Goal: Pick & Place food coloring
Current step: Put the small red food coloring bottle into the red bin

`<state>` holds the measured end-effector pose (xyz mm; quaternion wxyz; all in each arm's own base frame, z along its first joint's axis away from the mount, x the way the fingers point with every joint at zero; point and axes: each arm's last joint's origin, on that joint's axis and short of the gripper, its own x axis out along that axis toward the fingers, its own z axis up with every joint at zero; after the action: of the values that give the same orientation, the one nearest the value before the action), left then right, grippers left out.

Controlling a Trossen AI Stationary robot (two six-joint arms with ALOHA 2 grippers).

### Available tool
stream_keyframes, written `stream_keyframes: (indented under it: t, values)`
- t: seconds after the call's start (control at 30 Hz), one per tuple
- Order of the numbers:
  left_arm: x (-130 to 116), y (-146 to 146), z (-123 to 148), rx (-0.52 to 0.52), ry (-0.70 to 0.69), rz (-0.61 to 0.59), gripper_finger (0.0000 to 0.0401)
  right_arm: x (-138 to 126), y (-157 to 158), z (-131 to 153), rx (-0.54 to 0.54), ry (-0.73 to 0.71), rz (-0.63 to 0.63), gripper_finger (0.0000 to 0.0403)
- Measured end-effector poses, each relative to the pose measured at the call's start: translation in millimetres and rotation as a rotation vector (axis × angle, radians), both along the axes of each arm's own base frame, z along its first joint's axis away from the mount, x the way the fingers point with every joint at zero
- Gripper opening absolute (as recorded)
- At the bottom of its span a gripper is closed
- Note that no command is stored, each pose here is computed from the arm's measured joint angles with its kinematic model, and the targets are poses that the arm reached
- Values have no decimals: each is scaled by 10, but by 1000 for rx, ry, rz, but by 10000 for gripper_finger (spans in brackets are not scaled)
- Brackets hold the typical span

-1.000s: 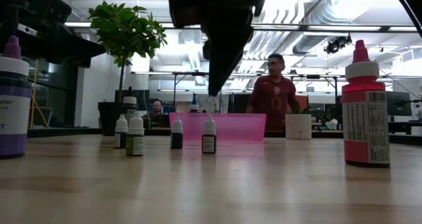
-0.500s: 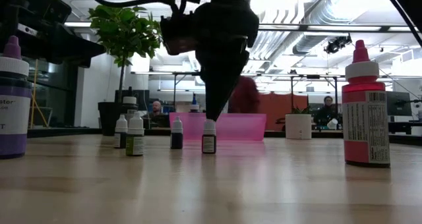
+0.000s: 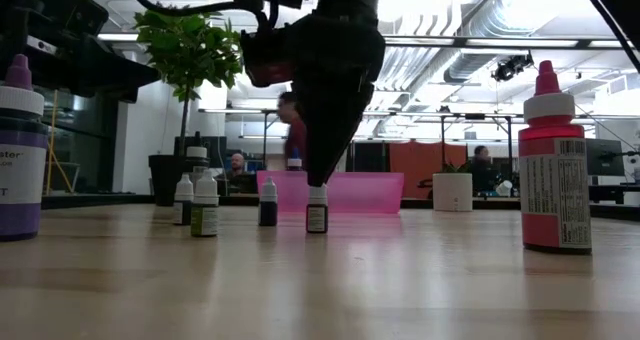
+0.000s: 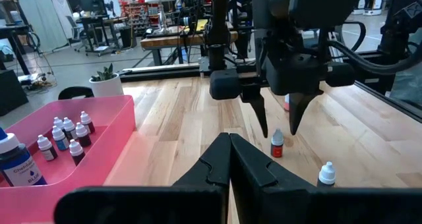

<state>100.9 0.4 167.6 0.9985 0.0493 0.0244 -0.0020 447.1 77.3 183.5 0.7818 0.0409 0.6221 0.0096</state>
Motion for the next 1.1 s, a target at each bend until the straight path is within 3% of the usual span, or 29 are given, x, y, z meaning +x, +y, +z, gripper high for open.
stream_keyframes:
  t: [0.5,1.1]
  values:
    - [0,0,0,0,0,0,0,18,0,-36,-19,-6,4,182]
    - [0,0,0,0,0,0,0,17,1,-42,-16,-2,13,145]
